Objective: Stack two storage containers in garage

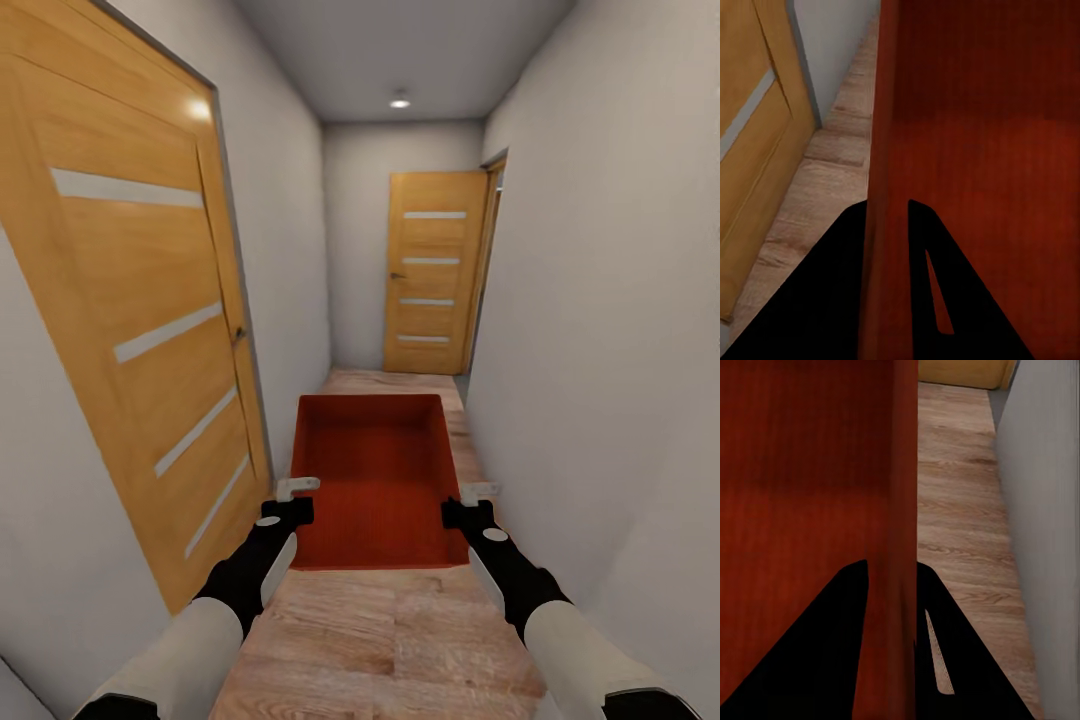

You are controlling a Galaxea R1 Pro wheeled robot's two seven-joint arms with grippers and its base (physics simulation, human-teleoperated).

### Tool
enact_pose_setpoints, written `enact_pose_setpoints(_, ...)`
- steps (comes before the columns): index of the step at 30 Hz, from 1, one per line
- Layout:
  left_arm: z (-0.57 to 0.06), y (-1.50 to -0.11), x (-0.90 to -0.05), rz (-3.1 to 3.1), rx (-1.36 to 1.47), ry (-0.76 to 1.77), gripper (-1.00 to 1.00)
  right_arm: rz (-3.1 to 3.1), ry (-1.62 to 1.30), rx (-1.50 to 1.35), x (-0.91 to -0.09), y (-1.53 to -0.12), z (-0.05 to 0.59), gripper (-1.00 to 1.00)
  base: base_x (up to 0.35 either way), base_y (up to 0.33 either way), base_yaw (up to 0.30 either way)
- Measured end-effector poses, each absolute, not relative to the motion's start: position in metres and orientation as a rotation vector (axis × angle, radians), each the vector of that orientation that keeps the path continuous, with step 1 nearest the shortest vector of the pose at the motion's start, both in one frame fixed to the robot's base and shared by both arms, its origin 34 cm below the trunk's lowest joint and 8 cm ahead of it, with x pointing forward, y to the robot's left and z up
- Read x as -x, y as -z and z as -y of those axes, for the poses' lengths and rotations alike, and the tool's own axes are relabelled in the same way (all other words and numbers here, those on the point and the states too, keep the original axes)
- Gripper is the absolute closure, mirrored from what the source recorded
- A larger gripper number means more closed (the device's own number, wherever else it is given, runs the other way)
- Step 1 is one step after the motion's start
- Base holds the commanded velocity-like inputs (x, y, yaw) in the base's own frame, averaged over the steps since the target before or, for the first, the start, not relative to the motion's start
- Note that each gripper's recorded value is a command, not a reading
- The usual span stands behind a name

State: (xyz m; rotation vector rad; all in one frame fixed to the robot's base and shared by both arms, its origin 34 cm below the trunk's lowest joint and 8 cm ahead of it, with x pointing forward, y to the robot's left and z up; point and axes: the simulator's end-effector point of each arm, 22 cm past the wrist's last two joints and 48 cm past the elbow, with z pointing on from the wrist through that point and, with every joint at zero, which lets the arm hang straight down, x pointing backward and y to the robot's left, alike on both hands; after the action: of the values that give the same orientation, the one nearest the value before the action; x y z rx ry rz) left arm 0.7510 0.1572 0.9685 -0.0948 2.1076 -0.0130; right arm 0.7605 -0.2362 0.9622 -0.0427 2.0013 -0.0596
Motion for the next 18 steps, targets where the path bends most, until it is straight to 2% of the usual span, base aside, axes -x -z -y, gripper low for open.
enact_pose_setpoints(11, -0.1571, -0.9686, -0.751, -2.107, 0.095, 0.013, 1.0, -2.001, 0.06, 0.042, -0.7606, -0.9623, 0.2363, 1.0, 0.323, 0.121, -0.234)
enact_pose_setpoints(18, -0.1573, -0.968, -0.7507, -2.109, 0.096, 0.013, 1.0, -2.003, 0.059, 0.043, -0.7603, -0.9617, 0.2361, 1.0, 0.323, 0.121, -0.031)
